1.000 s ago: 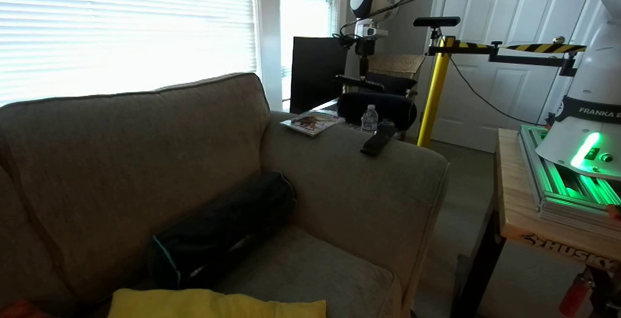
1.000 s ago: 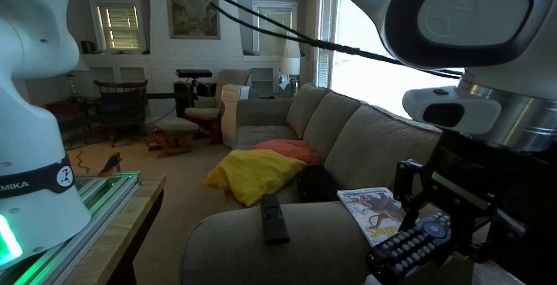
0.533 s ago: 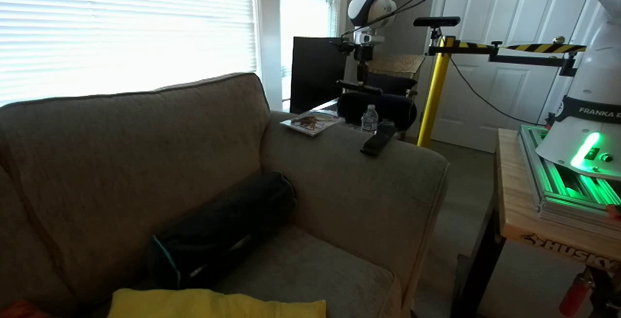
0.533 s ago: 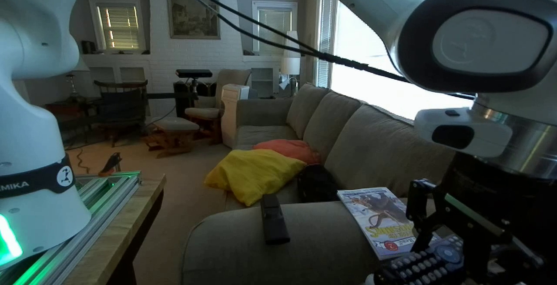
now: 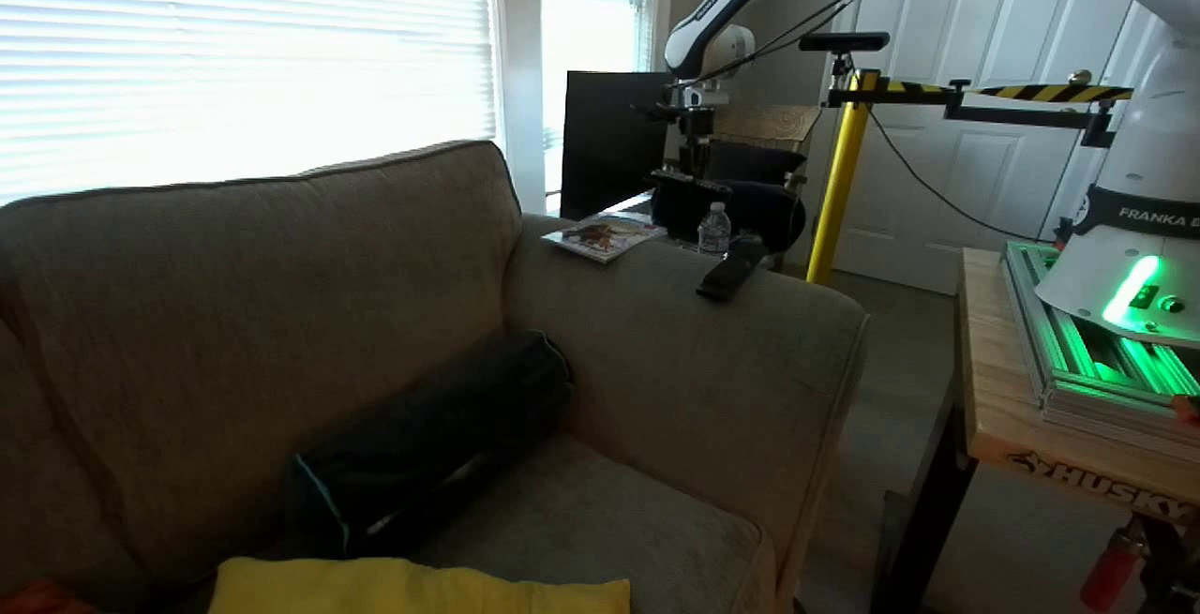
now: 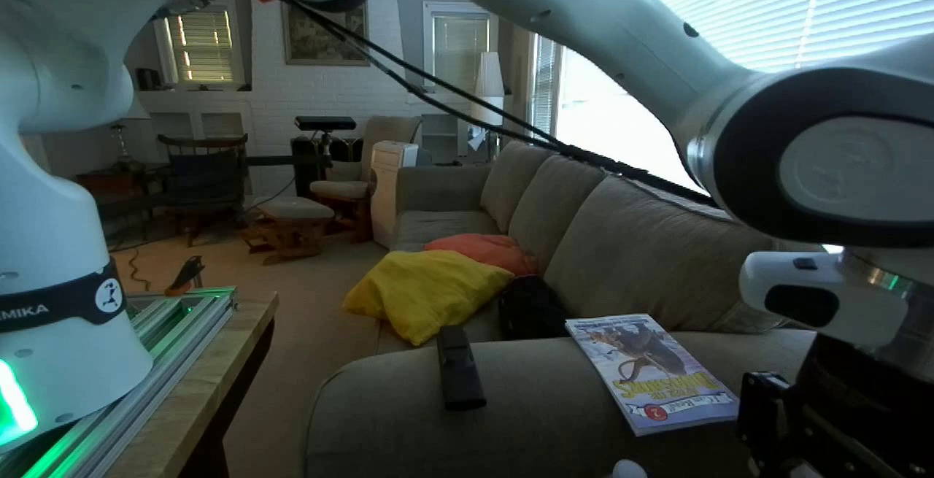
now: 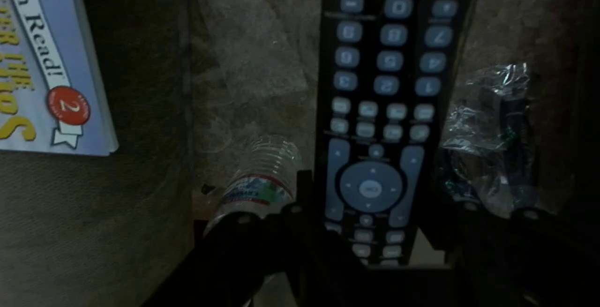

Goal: Put the black remote on the black chair

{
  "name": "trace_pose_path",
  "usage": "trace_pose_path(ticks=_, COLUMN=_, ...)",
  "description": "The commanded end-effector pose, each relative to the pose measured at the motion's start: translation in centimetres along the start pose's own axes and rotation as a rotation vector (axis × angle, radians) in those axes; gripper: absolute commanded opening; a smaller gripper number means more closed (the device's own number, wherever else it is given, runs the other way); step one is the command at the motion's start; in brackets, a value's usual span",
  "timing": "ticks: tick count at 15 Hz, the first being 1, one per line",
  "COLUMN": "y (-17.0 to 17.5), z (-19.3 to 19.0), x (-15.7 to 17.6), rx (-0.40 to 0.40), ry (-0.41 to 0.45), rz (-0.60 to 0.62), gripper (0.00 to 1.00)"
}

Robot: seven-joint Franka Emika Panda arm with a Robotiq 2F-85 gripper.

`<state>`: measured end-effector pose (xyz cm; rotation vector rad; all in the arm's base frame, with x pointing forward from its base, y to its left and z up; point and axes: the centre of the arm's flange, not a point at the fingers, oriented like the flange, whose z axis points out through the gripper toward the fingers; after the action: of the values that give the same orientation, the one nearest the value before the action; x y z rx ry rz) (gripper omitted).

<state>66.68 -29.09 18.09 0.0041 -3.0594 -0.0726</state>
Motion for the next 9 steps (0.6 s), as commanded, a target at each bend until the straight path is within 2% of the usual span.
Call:
trace_pose_path(ticks=1, y=-1.8, z=1.4, x=-2.7, rx=0.069, ry=-0.044, rz=0.017, gripper=0.28)
trace_pose_path(ticks=5, y=-2.4, z=3.2, x=-3.1, rx=0.129, ry=-0.093, rz=-0.040, gripper=0.28)
trace_pose_path(ticks=9, y=-2.3, z=5.2, x=-3.0, rx=0.151, ry=-0.082, rz=-0.069, gripper=0.28)
